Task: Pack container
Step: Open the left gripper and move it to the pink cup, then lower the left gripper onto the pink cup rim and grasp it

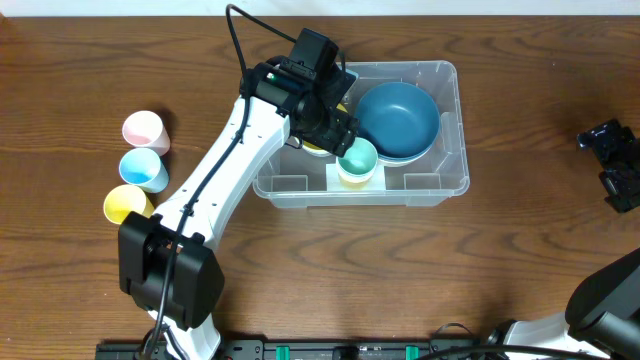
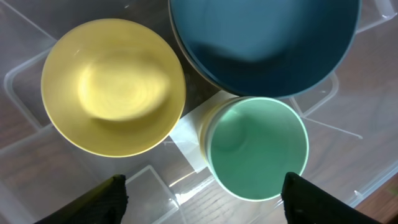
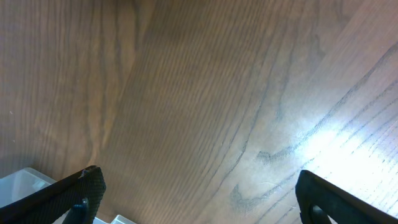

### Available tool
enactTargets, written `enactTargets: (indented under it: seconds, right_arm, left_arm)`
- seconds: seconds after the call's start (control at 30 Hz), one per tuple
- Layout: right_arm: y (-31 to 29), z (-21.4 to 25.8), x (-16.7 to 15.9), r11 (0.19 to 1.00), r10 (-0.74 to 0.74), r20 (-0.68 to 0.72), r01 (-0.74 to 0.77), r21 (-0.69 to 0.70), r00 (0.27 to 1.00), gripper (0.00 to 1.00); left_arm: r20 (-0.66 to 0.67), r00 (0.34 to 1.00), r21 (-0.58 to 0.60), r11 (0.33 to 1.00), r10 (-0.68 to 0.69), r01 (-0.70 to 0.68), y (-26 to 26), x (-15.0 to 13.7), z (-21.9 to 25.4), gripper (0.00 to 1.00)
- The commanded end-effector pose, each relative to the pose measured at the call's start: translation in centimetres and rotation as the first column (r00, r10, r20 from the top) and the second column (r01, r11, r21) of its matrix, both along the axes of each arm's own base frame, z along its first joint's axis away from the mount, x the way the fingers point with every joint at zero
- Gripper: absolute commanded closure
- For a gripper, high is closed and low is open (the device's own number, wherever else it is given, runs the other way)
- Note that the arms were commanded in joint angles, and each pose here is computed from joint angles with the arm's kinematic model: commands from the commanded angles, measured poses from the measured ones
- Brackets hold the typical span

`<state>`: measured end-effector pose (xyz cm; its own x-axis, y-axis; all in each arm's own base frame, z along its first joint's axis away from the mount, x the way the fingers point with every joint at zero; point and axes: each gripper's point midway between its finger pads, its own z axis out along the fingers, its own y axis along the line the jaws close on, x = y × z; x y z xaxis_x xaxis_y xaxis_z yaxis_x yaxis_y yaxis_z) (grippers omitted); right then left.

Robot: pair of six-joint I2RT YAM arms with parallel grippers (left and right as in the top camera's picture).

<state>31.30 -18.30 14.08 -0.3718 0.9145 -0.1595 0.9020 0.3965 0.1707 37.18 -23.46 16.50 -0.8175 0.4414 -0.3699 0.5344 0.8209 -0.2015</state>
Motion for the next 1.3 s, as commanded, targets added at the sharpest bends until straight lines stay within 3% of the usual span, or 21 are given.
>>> enactTargets:
  seconds: [0.0,0.27,0.5,0.87,1.27]
  right_arm:
    - [-0.3,0.0,0.0,1.0,-0.021,0.001,0.021,0.002,1.0,0.01]
    - [-0.3,0.0,0.0,1.0,-0.021,0.001,0.021,0.002,1.0,0.01]
    - [-0.3,0.0,0.0,1.0,-0.021,0.001,0.021,0.002,1.0,0.01]
    - [-0.3,0.0,0.0,1.0,-0.021,0.001,0.021,0.002,1.0,0.01]
    - [-0.3,0.0,0.0,1.0,-0.021,0.001,0.021,0.002,1.0,0.01]
  left_arm:
    - [0.033,0.999,-0.008,1.0,0.01,-0.01,0.7,0.3,1.6,0.19]
    - [0.184,0.968,-0.086,0.984,0.17,-0.157,7.8,-0.2,10.5,0.18]
    - [0.298,0.861,-0.092,0.91,0.413,-0.405,18.1,-0.3,14.9,0.11]
    - [0.192,0.753,0.063,0.758,0.63,-0.65,29.0,3.2,7.2,0.09]
    - [0.005,0.762,0.192,0.747,0.648,-0.637,31.7,5.3,-2.9,0.09]
